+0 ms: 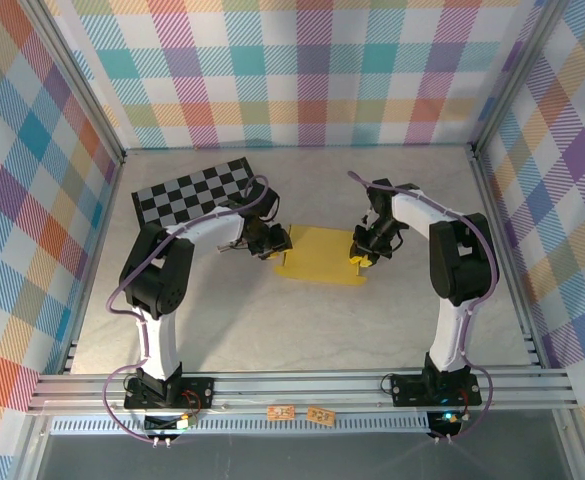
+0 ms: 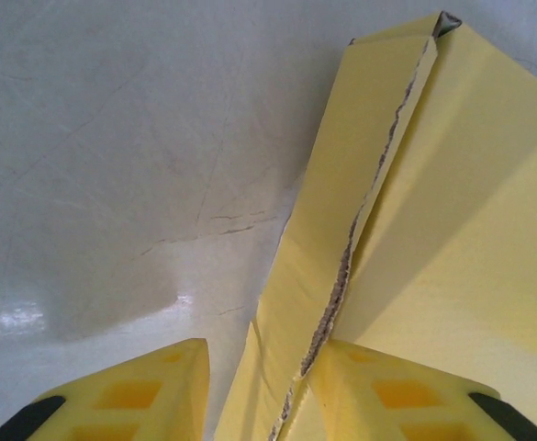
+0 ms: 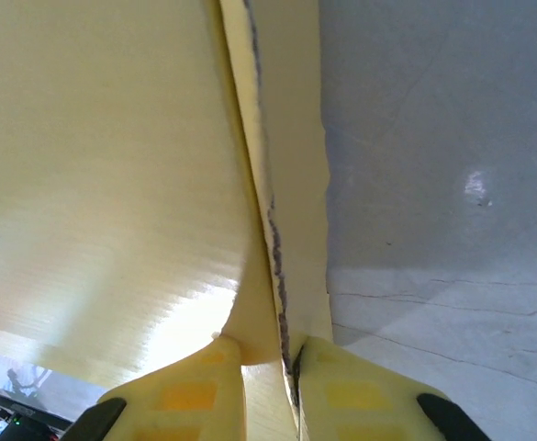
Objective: Fold the paper box
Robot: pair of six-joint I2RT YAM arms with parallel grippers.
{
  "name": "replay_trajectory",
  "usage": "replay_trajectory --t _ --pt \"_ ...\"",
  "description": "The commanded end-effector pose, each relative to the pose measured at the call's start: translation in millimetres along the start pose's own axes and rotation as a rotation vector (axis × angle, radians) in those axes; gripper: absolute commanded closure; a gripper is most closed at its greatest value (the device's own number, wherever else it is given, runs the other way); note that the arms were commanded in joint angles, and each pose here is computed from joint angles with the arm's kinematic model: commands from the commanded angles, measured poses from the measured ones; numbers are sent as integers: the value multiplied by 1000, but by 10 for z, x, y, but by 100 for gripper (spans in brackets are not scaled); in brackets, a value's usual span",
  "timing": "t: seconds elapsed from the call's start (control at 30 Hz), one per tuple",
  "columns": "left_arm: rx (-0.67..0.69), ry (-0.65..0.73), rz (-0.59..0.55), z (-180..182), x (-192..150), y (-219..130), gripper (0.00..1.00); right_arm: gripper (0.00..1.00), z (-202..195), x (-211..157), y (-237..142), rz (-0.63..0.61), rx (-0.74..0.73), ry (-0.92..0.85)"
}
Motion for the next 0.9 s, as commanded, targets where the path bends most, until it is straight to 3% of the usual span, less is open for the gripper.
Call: replay_trajectory --t 0.0,0.17,0.3,0.53,0.63,0.7,0.87 --pt "-119 77 60 -448 -267 -173 70 85 -19 71 228 8 -20 -25" --pt "-118 59 37 -379 -240 -338 71 86 -39 89 218 8 -29 -21" --pt "-103 65 42 -313 -190 -389 60 86 -15 100 208 5 -25 -29" --pt "-96 75 73 -276 -70 -197 58 86 -15 114 208 9 -23 -36" --pt "-19 94 75 -187 -41 -157 59 86 -21 119 215 12 -25 -33" --pt "10 109 25 -147 2 -270 59 86 -23 118 214 12 -29 -33" --pt "-70 129 -66 -290 131 -659 56 86 -28 114 199 9 -28 -36"
Point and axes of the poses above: each hand's point on the last joint's axis, 136 mm out from that joint toward the fingers, its own y axis out along the fingers, its own z axis along the line the jaws close on, x = y × z, the point moved 4 cm from there along -y, back along the fingers, and after that the axes turned 2 degrees about -y, right-handed, at the moved point
